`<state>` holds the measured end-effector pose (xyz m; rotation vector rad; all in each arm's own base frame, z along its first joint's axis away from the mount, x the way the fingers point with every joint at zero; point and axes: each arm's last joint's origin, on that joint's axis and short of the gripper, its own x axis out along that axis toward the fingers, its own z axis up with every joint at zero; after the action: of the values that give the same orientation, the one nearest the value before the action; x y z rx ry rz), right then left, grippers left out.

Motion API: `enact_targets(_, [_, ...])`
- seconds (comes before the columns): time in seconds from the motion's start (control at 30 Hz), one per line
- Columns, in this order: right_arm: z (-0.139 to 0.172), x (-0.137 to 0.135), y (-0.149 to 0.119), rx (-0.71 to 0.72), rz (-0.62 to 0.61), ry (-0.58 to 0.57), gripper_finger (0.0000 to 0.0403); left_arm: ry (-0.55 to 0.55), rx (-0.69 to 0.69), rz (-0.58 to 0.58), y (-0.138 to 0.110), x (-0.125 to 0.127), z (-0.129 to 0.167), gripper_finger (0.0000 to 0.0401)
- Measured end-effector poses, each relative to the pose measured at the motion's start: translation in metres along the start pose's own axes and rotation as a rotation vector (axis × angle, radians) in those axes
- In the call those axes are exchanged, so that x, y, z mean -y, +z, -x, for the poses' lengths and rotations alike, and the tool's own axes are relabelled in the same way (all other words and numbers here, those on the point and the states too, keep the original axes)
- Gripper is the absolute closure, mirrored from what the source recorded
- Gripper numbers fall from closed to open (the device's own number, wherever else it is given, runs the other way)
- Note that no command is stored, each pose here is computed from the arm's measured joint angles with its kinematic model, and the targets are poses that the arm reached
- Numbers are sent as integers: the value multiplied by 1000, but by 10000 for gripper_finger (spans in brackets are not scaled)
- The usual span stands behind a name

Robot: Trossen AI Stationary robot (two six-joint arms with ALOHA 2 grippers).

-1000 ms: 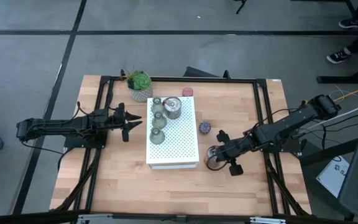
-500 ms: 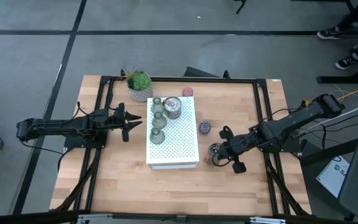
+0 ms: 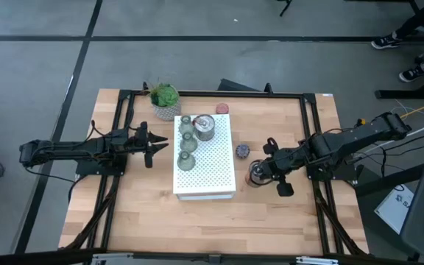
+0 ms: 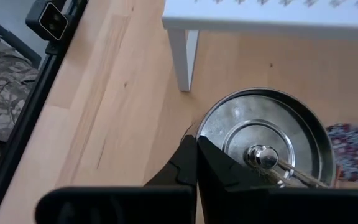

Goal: Pick & Place candle stick holders
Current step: Align the orange scented candle with the other orange scented candle on the shelf

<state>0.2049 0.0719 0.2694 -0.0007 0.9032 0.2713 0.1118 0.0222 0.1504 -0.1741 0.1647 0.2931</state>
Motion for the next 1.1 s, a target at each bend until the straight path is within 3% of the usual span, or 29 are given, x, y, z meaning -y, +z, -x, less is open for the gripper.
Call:
enact_targets(0.27, [34,5,22,-8,33,-27,403,0,0,0,0,0,0,294])
enact_targets(0.53, [57,11,46,95,145,-79,403,0,0,0,0,0,0,294])
enact_targets(0.73, [56,19,66,132,261,-145,403,0,0,0,0,0,0,294])
enact_targets(1.1, [31,39,115,62,415,-161,403,0,0,0,0,0,0,294])
